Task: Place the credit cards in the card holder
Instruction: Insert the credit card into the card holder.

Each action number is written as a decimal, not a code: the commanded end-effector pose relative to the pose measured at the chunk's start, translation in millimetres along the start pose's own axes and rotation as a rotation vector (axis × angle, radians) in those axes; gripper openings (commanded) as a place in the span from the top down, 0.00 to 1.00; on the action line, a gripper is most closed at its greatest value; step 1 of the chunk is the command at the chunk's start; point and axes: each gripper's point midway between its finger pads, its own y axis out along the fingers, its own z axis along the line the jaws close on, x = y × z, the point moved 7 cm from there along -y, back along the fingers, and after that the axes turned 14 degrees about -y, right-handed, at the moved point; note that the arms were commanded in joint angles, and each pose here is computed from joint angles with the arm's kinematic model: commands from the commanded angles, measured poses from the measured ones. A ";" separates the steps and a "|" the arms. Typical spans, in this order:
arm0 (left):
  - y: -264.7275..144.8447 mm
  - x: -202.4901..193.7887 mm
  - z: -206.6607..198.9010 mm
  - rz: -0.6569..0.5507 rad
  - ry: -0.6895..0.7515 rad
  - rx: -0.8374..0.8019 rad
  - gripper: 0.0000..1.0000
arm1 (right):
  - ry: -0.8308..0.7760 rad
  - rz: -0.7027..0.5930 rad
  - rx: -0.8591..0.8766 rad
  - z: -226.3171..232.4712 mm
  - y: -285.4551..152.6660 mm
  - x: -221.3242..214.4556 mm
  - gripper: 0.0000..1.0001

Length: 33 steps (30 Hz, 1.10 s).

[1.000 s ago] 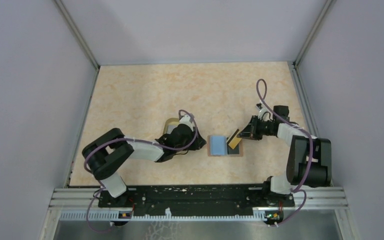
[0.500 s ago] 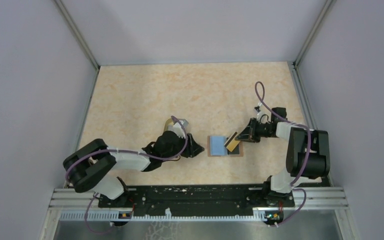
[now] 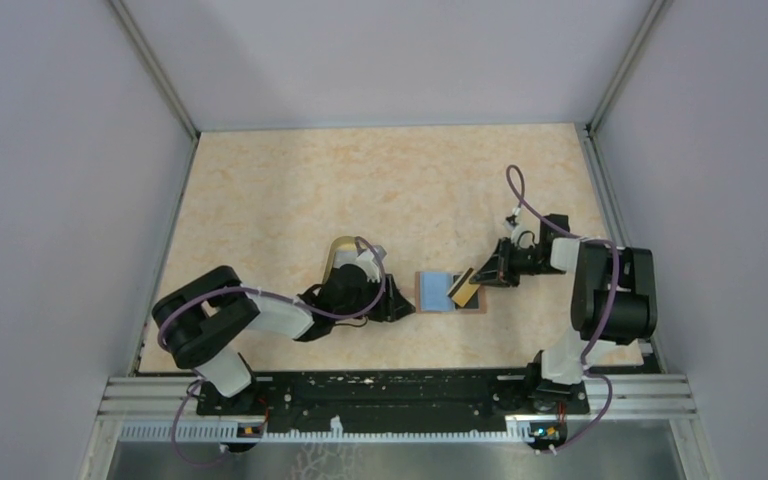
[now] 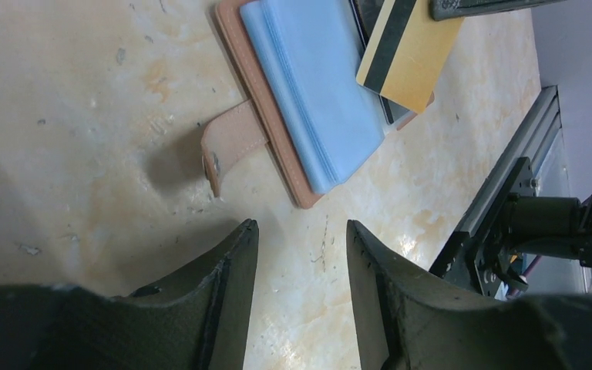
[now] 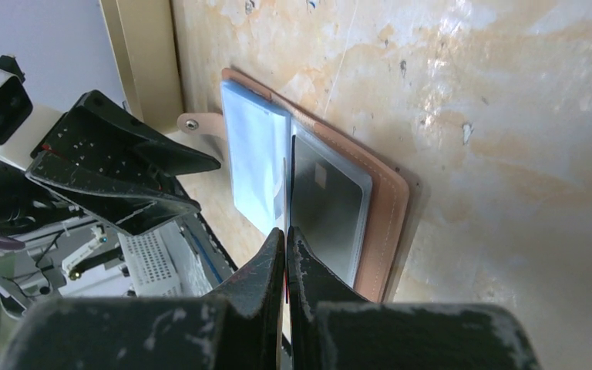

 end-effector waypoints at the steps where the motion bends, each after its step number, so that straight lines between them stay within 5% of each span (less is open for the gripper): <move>1: 6.1 2.4 -7.9 -0.002 -0.003 0.031 0.48 | -0.066 0.022 0.010 -2.0 1.4 15.9 1.00; 15: 20.4 9.9 -13.0 -0.010 0.103 0.145 0.48 | -0.183 0.177 0.058 -3.6 21.8 24.5 1.00; 33: 46.2 13.3 8.3 0.027 0.157 0.372 0.59 | -0.315 0.138 -0.040 4.8 4.6 35.6 1.00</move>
